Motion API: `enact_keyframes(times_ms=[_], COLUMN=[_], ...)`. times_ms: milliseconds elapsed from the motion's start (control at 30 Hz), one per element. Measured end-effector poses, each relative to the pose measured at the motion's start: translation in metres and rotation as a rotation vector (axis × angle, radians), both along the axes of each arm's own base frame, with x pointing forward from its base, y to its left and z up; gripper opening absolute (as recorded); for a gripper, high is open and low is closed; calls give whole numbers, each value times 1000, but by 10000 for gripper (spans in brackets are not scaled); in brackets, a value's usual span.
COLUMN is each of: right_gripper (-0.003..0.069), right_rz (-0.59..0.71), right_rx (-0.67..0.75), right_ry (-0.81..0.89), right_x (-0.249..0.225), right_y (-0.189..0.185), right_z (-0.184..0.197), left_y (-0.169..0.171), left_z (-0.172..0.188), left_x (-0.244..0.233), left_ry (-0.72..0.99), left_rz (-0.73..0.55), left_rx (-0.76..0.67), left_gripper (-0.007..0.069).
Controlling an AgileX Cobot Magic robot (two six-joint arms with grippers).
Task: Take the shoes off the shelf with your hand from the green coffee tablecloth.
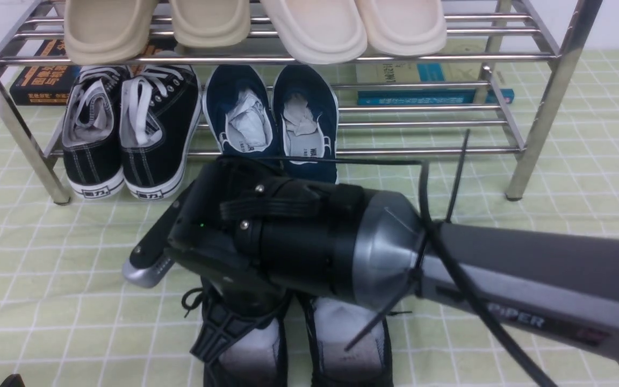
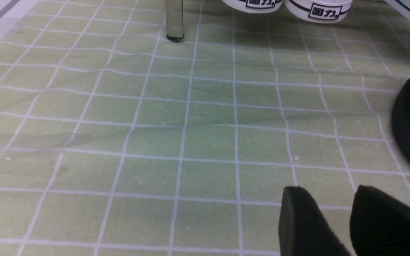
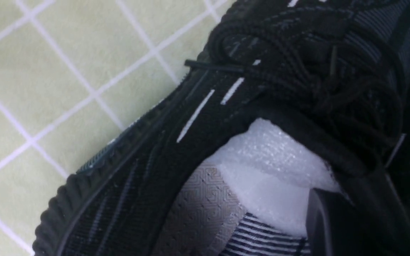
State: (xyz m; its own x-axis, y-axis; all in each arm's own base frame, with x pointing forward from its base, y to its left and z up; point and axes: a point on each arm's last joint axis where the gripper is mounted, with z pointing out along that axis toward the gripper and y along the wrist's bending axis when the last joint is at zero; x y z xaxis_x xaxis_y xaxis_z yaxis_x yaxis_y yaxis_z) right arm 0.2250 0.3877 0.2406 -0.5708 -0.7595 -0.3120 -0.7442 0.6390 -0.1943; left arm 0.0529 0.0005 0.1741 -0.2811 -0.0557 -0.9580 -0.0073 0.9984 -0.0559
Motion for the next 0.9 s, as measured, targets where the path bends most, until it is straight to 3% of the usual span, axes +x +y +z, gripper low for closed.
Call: enact_keyframes(times_ms=[167, 400, 500, 667, 733, 800, 900], right_gripper=[116, 360, 386, 325, 233, 192, 52], right_rz=[-13, -55, -23, 64, 96, 102, 101], right_rx=[11, 22, 94, 204, 257, 277, 373], right_ry=[6, 87, 77, 28, -36, -70, -189], right_x=[0, -5, -4, -12, -19, -23, -39], right_y=[0, 0, 5, -3, -21, -31, -72], right_z=[0, 15, 39, 91, 129, 145, 204], left_y=[0, 0, 0, 0, 0, 0, 0], left_z=[0, 0, 0, 0, 0, 0, 0], left_x=[0, 0, 0, 0, 0, 0, 0], left_ry=[0, 0, 0, 0, 0, 0, 0], left_rz=[0, 0, 0, 0, 0, 0, 0], left_rx=[0, 0, 1, 2, 2, 3, 3], left_gripper=[242, 242, 242, 242, 242, 242, 242])
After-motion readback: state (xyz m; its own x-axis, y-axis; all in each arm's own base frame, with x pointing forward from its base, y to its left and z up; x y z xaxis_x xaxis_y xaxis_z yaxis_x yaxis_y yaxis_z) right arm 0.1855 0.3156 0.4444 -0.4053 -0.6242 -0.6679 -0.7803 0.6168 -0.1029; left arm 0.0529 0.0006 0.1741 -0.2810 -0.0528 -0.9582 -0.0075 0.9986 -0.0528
